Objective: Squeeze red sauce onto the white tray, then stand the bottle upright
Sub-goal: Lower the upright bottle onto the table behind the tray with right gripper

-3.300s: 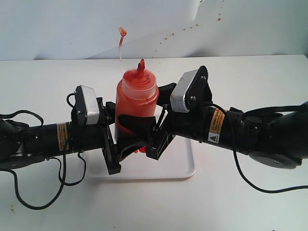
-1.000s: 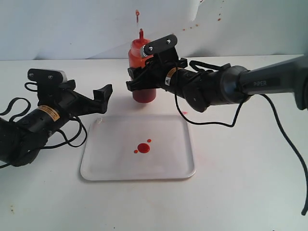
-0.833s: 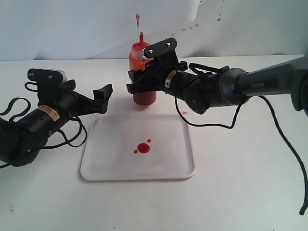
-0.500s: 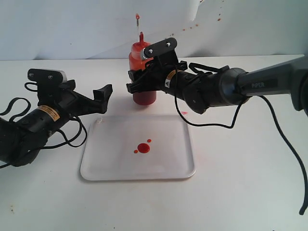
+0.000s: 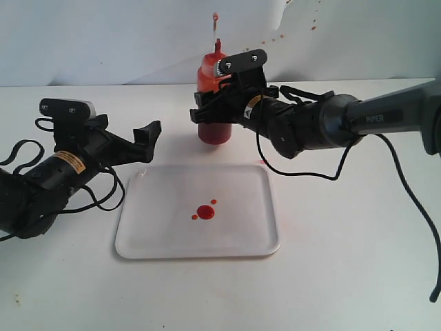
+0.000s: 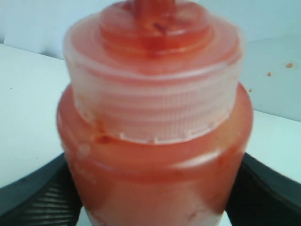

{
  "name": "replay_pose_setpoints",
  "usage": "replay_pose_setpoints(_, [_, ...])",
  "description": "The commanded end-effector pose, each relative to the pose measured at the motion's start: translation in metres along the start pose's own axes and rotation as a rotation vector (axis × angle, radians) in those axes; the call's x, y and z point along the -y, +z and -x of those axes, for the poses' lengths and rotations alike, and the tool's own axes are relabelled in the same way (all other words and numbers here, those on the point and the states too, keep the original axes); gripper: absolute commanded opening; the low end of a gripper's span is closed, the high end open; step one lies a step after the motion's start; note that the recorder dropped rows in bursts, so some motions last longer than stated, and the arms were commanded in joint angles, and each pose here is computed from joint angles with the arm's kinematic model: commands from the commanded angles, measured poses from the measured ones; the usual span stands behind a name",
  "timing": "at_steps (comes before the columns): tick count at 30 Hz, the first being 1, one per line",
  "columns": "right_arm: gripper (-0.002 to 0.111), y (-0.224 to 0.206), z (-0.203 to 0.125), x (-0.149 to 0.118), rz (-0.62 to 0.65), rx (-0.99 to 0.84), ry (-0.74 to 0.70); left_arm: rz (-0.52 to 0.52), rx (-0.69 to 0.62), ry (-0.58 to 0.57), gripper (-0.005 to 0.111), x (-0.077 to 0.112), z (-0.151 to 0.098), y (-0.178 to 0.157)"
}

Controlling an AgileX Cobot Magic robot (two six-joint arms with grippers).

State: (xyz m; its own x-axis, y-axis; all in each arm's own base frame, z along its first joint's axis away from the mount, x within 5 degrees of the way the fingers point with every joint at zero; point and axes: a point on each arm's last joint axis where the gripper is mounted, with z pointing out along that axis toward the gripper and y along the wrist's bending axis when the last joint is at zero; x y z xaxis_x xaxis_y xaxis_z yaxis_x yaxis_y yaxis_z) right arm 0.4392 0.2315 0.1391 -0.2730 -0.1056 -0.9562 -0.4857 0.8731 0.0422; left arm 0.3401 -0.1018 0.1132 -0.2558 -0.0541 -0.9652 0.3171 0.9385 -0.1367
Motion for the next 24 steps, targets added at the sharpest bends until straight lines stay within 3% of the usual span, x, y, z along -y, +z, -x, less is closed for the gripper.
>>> replay_pose_setpoints(1, [0.000, -0.002, 0.013, 0.000, 0.000, 0.057, 0.006, 0.010, 0.016, -0.008, 0.104, -0.001, 0.004, 0.000])
replay_pose_setpoints(7, [0.000, 0.008, -0.012, 0.000, 0.002, 0.015, 0.036, 0.010, 0.016, -0.008, 0.104, -0.001, 0.004, 0.000])
replay_pose_setpoints(16, [0.000, 0.009, -0.015, -0.003, 0.027, 0.042, 0.016, 0.009, 0.021, -0.008, 0.104, -0.001, 0.004, 0.000])
replay_pose_setpoints(19, [0.000, 0.009, -0.015, -0.019, 0.083, 0.044, -0.038, 0.008, 0.023, -0.008, 0.104, -0.001, 0.005, 0.000])
replay_pose_setpoints(24, [0.005, 0.009, -0.015, -0.024, 0.091, 0.042, -0.042, 0.008, 0.023, -0.010, 0.104, -0.001, 0.005, 0.000])
